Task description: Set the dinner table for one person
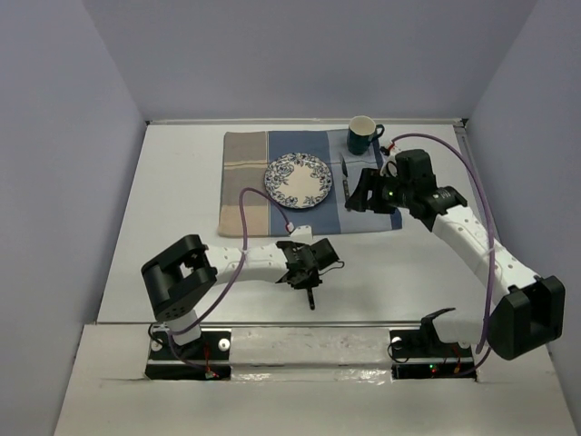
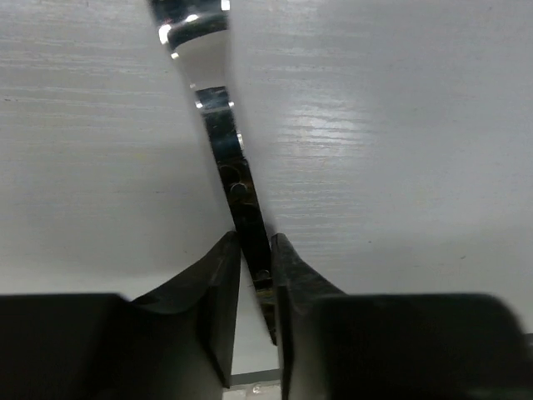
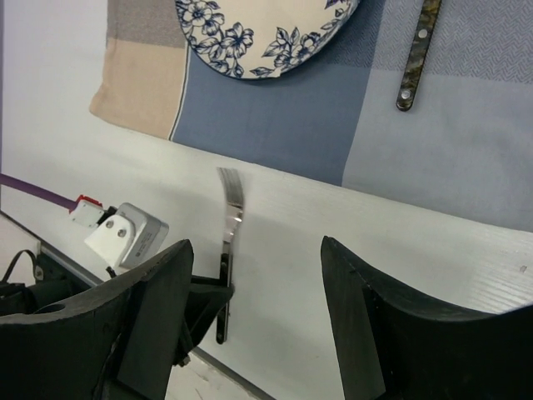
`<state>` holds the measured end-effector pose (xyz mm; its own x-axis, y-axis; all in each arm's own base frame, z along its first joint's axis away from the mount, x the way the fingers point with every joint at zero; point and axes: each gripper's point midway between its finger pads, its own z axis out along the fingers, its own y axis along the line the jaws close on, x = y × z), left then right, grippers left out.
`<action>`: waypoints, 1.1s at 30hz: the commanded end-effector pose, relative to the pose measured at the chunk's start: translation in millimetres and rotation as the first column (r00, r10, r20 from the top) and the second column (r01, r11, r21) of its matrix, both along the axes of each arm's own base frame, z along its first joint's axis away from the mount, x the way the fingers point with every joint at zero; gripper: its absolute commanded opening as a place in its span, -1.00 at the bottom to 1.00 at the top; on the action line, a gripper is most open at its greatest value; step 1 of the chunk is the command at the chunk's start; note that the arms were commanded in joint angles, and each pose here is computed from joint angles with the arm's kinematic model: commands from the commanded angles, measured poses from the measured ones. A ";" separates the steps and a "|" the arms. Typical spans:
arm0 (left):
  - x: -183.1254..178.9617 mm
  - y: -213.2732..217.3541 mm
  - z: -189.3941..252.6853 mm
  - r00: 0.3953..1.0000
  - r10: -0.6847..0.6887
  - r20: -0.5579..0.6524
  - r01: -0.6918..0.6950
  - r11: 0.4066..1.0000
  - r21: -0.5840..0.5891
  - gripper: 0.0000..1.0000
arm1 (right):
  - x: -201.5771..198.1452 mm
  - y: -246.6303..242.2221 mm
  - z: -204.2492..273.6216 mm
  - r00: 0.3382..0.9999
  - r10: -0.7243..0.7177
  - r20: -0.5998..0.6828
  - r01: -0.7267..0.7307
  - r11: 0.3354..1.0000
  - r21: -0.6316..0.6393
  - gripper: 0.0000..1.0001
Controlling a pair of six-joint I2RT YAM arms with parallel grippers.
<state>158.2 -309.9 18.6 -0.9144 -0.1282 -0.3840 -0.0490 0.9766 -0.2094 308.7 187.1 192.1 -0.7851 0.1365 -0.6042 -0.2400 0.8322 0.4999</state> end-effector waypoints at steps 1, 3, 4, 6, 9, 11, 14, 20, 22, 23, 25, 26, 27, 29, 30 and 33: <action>-11.1 20.8 -10.9 1.000 0.020 -0.013 -0.018 0.994 0.108 -0.81 | -1.4 4.5 28.2 0.994 0.018 0.105 -0.024 0.998 0.051 0.37; -15.0 29.9 -14.6 1.000 0.023 -0.020 -0.020 0.992 0.124 -1.00 | -3.4 3.0 30.9 0.993 0.014 0.116 -0.020 0.998 0.052 0.38; -16.5 33.4 -14.3 1.000 0.020 -0.023 -0.017 0.991 0.132 -1.00 | -4.8 2.4 29.3 0.993 0.014 0.113 -0.020 0.998 0.051 0.38; -13.6 40.6 -6.3 1.000 0.005 0.002 -0.006 0.987 0.158 -1.00 | -6.9 1.7 31.1 0.993 0.013 0.118 -0.020 0.998 0.054 0.38; 4.9 60.6 39.8 0.994 -0.017 0.108 -0.005 0.979 0.203 -1.00 | -10.6 0.6 31.6 0.993 0.010 0.118 -0.017 0.998 0.059 0.38; 17.9 73.6 61.1 0.989 -0.015 0.148 -0.017 0.977 0.211 -1.00 | -11.9 0.2 30.9 0.993 0.009 0.115 -0.016 0.998 0.059 0.39; 57.8 102.1 95.2 0.977 0.005 0.212 -0.043 0.983 0.177 -1.00 | -13.0 0.2 27.7 0.994 0.008 0.105 -0.015 0.998 0.059 0.39; 152.5 150.9 128.6 0.950 -0.012 0.312 -0.063 0.972 0.228 -1.00 | -11.6 -8.2 22.6 0.994 -0.033 0.108 0.030 0.999 0.032 0.40; 176.8 154.8 126.7 0.949 -0.029 0.314 -0.048 0.971 0.233 -1.00 | -11.0 -9.1 21.4 0.994 -0.037 0.101 0.034 0.999 0.024 0.40; 194.9 161.0 120.7 0.953 -0.039 0.300 -0.043 0.964 0.262 -1.00 | -10.1 -8.8 18.7 0.995 -0.035 0.092 0.034 0.999 0.019 0.40; 214.4 162.6 118.1 0.951 -0.054 0.304 -0.035 0.959 0.282 -1.00 | -8.5 -9.0 18.8 0.995 -0.039 0.088 0.038 0.999 0.014 0.40; 231.5 164.5 125.4 0.942 -0.058 0.330 -0.041 0.957 0.286 -1.00 | -7.5 -10.0 18.6 0.995 -0.044 0.087 0.043 0.999 0.008 0.40; 239.2 164.0 124.3 0.941 -0.050 0.334 -0.048 0.959 0.280 -1.00 | -6.8 -11.0 17.9 0.995 -0.047 0.085 0.047 0.999 0.002 0.40; 256.6 161.7 115.5 0.943 -0.065 0.327 -0.029 0.960 0.277 -1.00 | -5.0 -11.9 17.7 0.995 -0.053 0.080 0.054 0.999 -0.008 0.40; 268.5 165.8 113.8 0.943 -0.057 0.328 -0.039 0.960 0.278 -1.00 | -4.2 -12.8 16.2 0.995 -0.057 0.076 0.058 0.998 -0.013 0.40; 287.0 164.6 113.6 0.940 -0.054 0.337 -0.035 0.968 0.250 -1.00 | -3.3 -15.0 13.4 0.995 -0.065 0.069 0.068 0.997 -0.028 0.40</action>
<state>408.3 -139.5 95.3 -0.7957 -0.0055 -0.6056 -0.0667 0.9947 0.0785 297.6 174.5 195.3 -0.7544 0.1648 -0.6354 -0.2190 0.8493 0.4803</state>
